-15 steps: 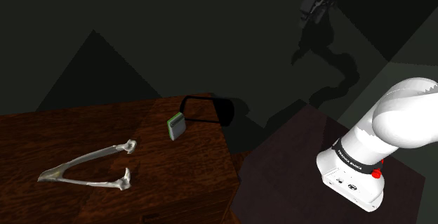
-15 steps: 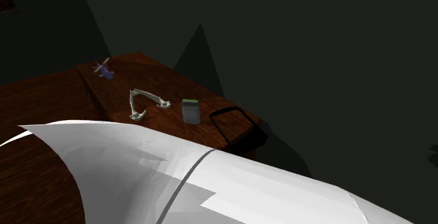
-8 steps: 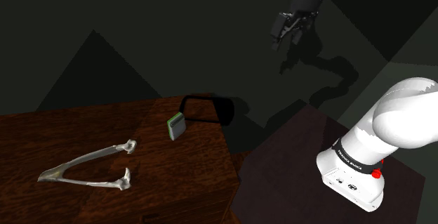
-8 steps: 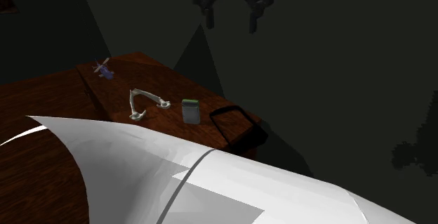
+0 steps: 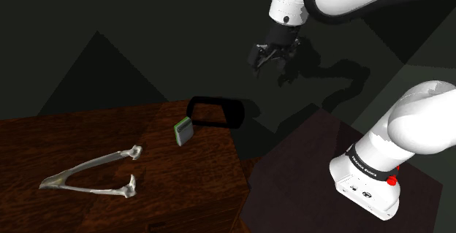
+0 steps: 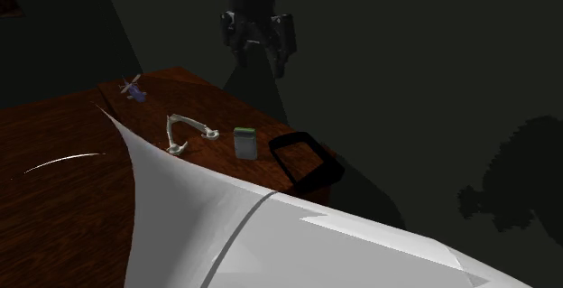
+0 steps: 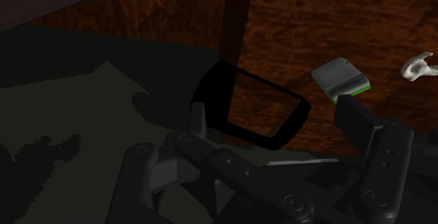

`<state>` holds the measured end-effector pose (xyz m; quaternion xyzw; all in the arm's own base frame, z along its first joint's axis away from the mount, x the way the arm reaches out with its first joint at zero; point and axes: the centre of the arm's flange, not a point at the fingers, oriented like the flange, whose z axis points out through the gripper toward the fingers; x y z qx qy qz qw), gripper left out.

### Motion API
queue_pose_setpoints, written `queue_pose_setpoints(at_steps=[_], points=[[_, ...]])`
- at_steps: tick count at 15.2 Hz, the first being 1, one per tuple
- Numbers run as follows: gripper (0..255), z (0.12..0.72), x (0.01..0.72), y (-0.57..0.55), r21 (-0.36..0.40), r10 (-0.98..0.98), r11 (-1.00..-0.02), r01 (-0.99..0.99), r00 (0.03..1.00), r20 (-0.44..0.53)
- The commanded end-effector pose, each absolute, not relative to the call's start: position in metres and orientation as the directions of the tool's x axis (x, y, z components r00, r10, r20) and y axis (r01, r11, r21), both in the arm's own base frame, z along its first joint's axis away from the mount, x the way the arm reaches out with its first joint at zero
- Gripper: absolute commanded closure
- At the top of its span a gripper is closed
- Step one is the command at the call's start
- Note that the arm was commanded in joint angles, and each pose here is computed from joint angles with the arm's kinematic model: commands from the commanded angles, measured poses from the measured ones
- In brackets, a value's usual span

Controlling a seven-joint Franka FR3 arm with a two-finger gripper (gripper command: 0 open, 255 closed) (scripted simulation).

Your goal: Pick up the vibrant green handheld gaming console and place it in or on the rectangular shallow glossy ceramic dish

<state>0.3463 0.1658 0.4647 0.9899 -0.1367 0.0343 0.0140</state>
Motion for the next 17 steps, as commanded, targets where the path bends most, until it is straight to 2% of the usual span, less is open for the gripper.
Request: queue_pose_setpoints(at_steps=[1, 17], points=[[0, 0.448, 0.359, 0.184, 0.019, -0.308, -0.95, -0.311, 0.948, 0.073], [0, 0.306, 0.453, 0.317, 0.038, -0.569, -0.819, -0.573, 0.819, 0.081]])
